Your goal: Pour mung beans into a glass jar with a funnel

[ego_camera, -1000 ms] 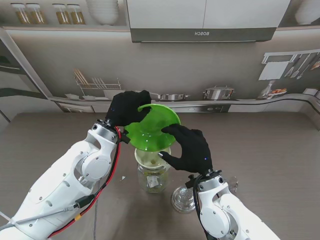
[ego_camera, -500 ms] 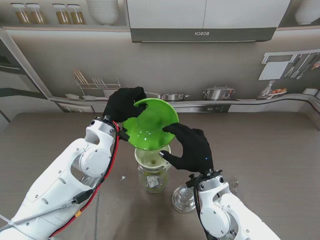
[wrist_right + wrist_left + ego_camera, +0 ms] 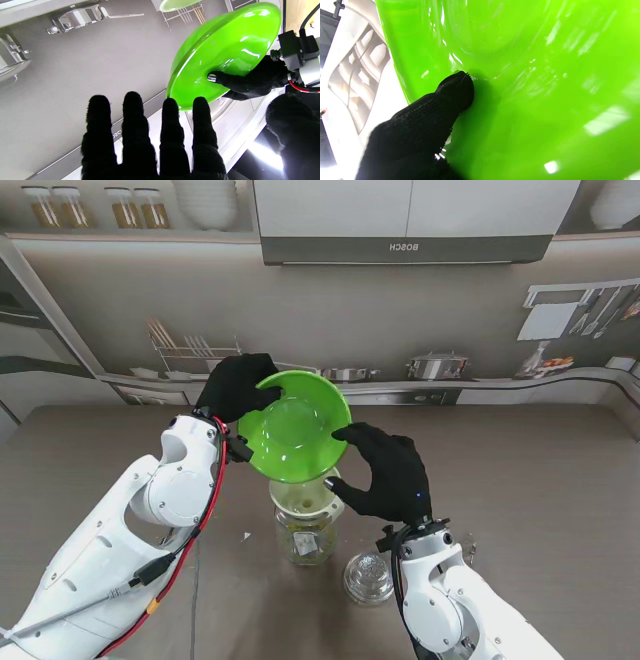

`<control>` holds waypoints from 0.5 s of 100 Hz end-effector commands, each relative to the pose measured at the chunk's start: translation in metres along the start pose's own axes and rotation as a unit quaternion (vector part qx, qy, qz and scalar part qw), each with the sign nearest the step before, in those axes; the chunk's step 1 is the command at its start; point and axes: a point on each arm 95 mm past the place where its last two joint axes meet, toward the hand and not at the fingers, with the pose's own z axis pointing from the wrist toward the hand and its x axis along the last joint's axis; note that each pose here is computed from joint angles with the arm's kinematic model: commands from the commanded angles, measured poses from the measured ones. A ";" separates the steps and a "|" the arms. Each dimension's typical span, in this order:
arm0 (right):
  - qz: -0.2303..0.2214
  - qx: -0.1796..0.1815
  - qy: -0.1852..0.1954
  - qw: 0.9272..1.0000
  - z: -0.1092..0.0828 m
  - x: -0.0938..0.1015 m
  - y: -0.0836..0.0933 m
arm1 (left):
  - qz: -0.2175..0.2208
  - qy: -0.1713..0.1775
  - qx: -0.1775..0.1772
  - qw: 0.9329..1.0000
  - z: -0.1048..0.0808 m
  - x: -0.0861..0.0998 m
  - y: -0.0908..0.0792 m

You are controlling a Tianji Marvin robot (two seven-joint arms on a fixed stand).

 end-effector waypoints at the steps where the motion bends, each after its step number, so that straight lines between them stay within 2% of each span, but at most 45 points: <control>1: 0.002 0.002 -0.004 1.000 0.000 0.001 -0.001 | 0.001 -0.002 -0.006 1.000 0.000 0.001 -0.001; 25: 0.001 -0.001 -0.009 1.000 0.001 -0.001 0.000 | -0.033 -0.050 -0.015 0.998 -0.002 -0.016 -0.007; 50: 0.000 0.000 -0.015 1.000 0.002 -0.003 0.000 | -0.069 -0.099 -0.012 0.993 -0.009 -0.034 -0.013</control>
